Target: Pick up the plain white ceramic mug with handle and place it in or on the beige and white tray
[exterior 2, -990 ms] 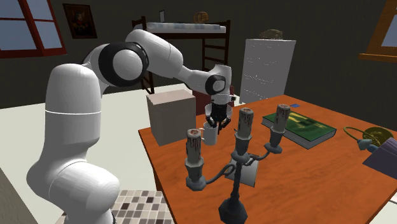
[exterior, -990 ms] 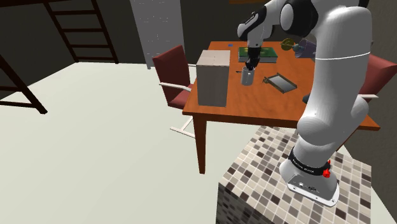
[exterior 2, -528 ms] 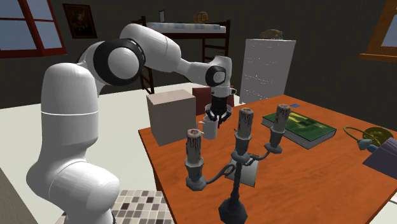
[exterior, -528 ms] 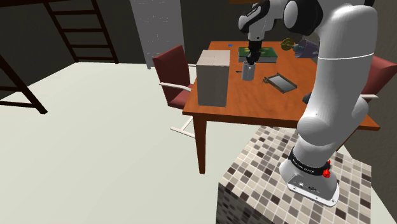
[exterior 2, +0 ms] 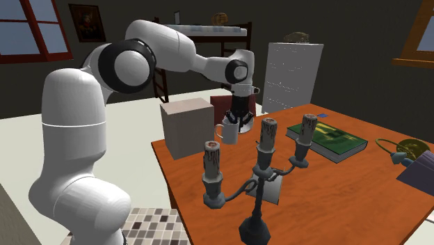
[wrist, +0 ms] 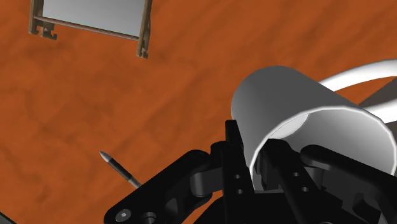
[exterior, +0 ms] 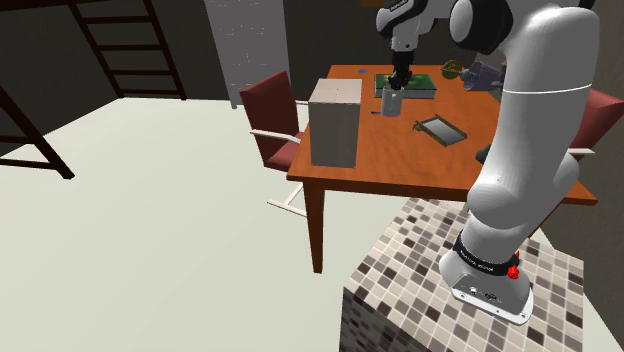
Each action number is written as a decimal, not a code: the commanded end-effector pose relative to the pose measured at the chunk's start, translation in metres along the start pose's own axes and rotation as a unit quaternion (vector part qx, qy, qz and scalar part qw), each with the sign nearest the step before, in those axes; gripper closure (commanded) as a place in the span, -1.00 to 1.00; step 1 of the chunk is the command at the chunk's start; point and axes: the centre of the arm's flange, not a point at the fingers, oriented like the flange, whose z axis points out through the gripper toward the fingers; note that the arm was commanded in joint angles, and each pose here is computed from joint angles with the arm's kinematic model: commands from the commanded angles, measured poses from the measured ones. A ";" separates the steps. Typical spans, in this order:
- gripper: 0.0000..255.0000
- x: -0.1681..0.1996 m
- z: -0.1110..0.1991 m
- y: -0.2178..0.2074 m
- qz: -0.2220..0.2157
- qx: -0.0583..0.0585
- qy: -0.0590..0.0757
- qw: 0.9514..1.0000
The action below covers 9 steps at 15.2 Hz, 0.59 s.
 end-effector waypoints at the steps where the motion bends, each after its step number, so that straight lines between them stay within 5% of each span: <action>1: 1.00 -0.001 -0.009 0.000 0.000 0.000 0.000 1.000; 9: 1.00 -0.069 -0.021 0.063 0.000 0.000 0.000 1.000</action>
